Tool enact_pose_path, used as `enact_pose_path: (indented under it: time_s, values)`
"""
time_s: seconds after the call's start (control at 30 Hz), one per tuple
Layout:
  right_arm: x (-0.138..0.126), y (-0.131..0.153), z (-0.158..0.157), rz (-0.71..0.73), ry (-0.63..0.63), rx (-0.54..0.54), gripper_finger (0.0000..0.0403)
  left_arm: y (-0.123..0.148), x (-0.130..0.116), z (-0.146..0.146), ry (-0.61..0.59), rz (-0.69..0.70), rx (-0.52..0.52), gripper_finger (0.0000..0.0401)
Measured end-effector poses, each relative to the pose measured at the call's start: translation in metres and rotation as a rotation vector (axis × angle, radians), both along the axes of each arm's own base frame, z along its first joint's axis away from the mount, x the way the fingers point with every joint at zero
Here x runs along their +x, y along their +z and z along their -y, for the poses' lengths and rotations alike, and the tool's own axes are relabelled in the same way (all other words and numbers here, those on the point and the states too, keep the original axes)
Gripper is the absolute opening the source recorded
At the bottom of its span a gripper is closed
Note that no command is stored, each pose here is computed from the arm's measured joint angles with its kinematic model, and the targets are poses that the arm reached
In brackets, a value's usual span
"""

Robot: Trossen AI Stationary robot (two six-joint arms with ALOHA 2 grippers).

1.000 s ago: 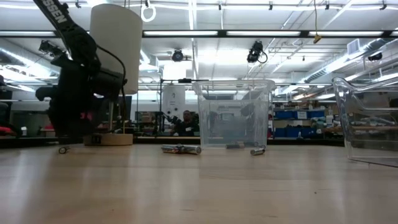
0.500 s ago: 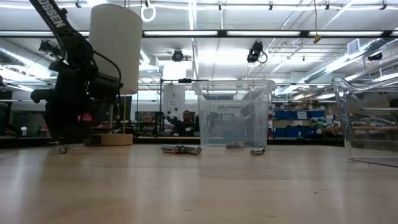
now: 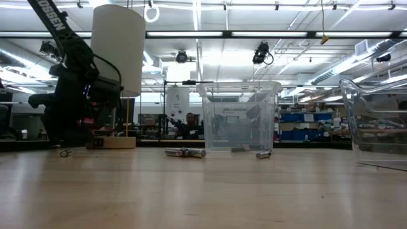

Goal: Sort batteries
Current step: Put the brown battery into the top transparent bin

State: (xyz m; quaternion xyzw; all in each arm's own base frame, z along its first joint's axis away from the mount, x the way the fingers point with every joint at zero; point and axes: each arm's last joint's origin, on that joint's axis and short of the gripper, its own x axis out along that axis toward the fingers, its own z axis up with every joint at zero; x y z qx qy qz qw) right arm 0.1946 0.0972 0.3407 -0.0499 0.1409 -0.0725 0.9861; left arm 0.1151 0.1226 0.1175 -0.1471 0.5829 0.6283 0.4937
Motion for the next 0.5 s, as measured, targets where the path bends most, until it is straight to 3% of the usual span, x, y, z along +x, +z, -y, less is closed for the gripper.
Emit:
enact_pose_path:
  time_s: [0.43,0.5]
  values:
    - [-0.001,0.0,-0.002,-0.001,0.014,0.0,0.0115,-0.005,0.002,0.007,-0.063,-0.007,-0.007,0.0]
    - [-0.001,0.0,-0.002,0.0,0.014,0.0,0.0115,-0.004,0.009,0.008,-0.081,0.045,-0.035,0.0]
